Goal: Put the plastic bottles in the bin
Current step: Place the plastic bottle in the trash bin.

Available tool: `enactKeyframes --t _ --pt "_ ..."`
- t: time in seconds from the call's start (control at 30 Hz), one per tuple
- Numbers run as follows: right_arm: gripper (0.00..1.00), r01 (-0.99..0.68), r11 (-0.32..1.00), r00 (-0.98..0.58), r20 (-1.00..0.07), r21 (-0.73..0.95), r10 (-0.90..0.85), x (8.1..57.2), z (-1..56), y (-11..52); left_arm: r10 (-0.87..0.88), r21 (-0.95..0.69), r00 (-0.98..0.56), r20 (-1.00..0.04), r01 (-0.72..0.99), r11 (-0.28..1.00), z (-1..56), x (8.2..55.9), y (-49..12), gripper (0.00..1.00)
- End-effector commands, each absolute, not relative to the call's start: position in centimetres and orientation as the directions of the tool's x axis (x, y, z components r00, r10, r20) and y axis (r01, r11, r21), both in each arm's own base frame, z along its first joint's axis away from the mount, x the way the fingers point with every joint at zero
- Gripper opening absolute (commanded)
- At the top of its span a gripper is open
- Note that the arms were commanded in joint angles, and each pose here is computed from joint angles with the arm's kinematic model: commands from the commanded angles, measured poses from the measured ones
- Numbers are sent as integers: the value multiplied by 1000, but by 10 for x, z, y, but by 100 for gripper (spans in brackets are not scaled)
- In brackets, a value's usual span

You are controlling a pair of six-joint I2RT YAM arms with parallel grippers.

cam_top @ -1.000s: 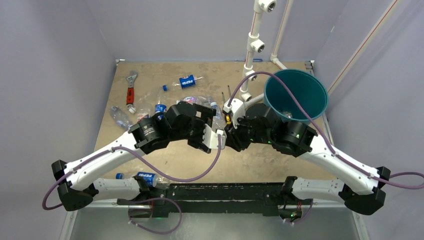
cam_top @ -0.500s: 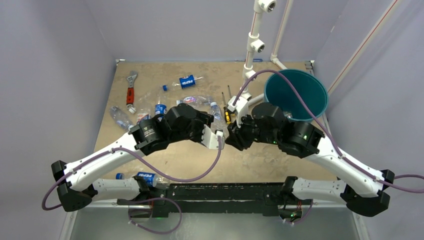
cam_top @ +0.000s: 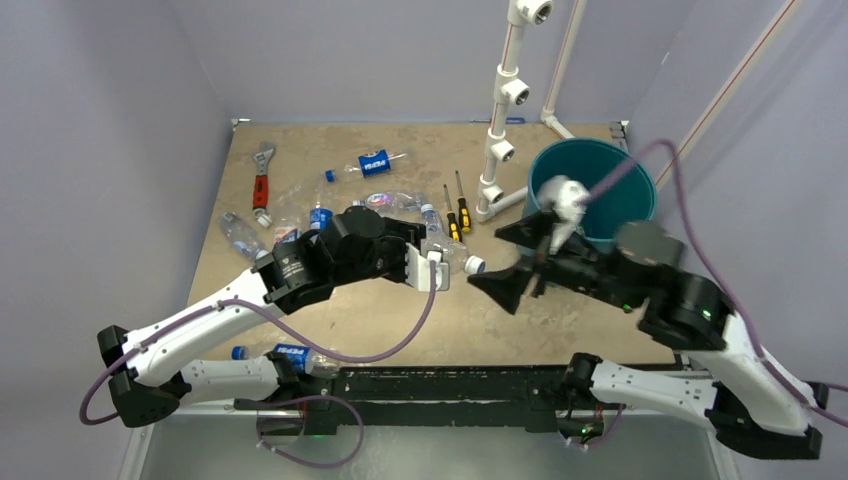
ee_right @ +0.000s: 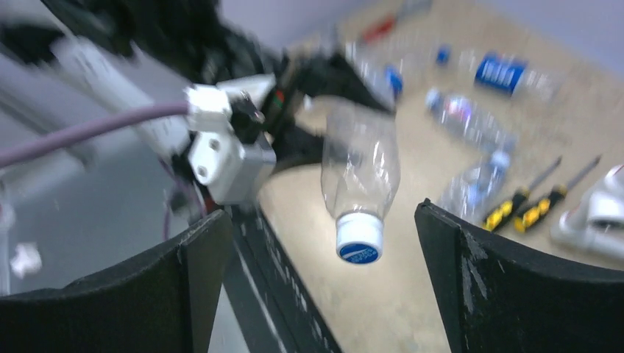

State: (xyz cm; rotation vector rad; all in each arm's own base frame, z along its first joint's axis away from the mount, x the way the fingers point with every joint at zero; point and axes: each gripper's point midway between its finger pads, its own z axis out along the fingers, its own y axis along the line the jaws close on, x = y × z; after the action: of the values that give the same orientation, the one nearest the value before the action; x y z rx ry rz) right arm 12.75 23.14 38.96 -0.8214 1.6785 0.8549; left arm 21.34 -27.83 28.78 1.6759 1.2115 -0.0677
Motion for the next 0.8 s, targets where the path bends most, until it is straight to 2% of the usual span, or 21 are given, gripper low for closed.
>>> enactKeyframes --t 0.0,0.1,0.17,0.27,0.37,0.53,0.77 --pt "99 -831 516 -22 -940 207 341 117 486 186 467 583 454 -759 793 177 321 194 -300 42" --pt "99 -836 487 43 -856 251 515 110 499 165 292 445 373 -881 862 242 337 177 -314 41" --pt "99 -840 470 50 -823 272 566 110 499 163 163 323 287 -944 903 282 349 169 -321 41" --pt "98 -826 473 38 -808 306 588 119 498 170 -18 150 162 -987 945 291 366 157 -330 39" --pt "96 -815 474 17 -804 333 594 130 496 183 -138 -22 12 -990 969 247 369 146 -339 35" --pt "93 -811 475 -6 -817 341 577 144 498 208 -136 -163 -137 -981 964 211 355 143 -351 34" --pt "83 -795 500 -18 -838 343 546 160 496 230 -141 -184 -157 -977 961 206 354 140 -347 34"
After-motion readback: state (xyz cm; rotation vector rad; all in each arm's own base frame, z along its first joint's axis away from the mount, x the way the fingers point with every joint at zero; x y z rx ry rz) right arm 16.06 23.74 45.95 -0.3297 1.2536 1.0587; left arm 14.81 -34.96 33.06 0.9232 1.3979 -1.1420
